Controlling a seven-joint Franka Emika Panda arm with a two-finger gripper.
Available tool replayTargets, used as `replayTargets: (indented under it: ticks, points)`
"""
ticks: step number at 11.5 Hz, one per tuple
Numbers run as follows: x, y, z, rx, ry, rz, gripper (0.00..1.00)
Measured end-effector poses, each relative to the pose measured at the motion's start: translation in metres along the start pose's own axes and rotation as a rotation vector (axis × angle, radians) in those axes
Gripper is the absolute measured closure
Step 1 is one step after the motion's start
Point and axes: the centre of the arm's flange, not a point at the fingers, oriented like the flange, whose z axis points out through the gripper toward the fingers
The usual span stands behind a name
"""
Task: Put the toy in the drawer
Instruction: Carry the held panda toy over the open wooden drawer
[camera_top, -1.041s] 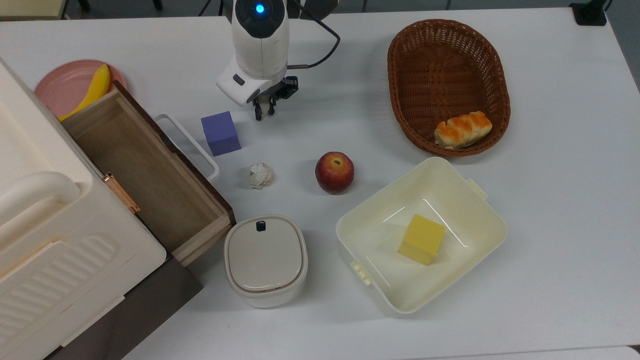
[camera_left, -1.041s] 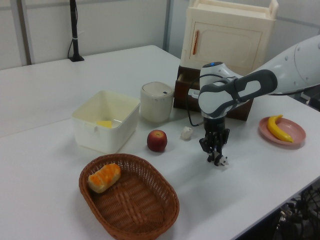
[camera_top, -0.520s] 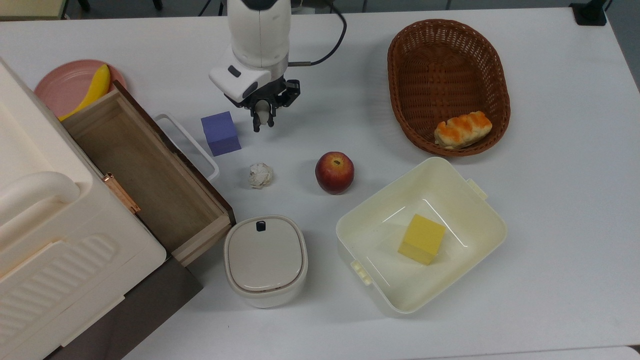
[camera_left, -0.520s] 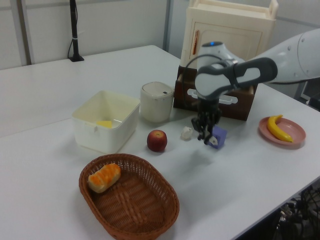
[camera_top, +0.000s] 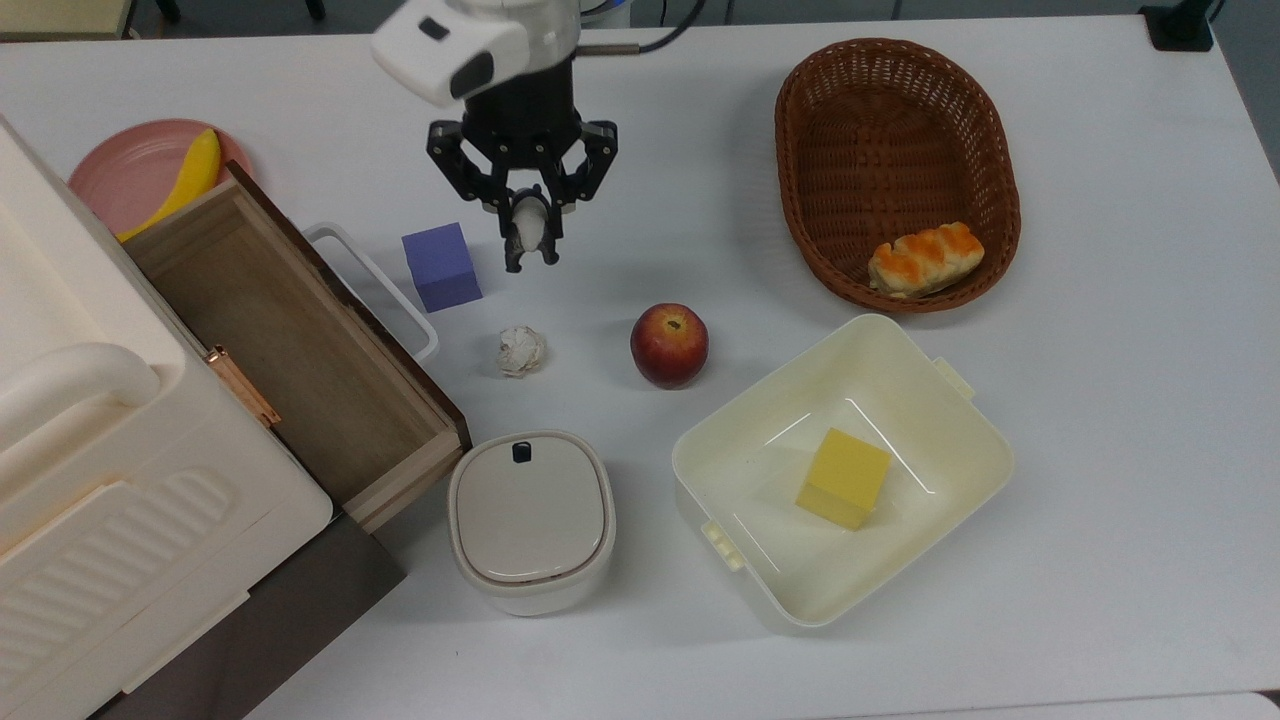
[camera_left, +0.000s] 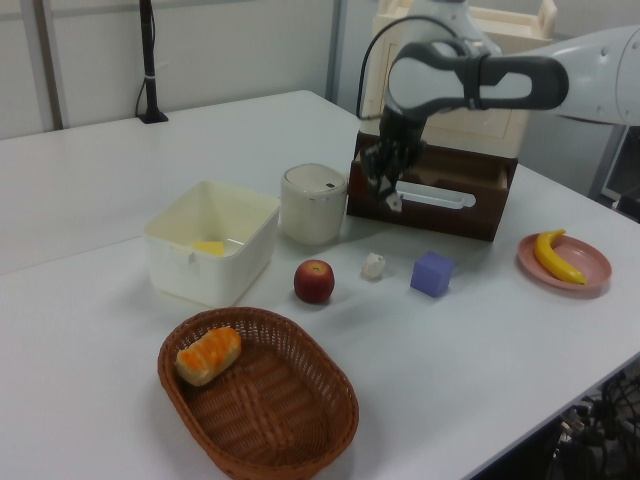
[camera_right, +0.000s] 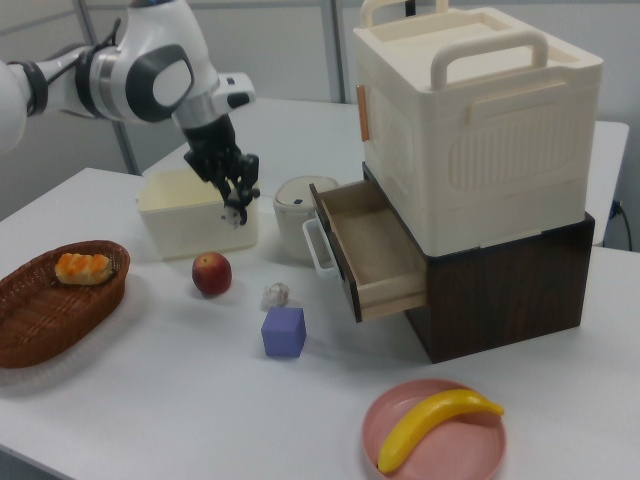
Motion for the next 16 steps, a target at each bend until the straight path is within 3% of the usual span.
replayTargets:
  ticks: [4,8,11,16]
  points:
    - [0.015,0.029,-0.039,0.008,0.081,0.058,0.61]
    - [0.010,0.111,-0.047,-0.005,0.101,0.183,0.61]
    - [0.001,0.172,-0.039,-0.031,0.097,0.234,0.61]
    - [0.014,0.216,0.016,-0.051,0.084,0.283,0.61]
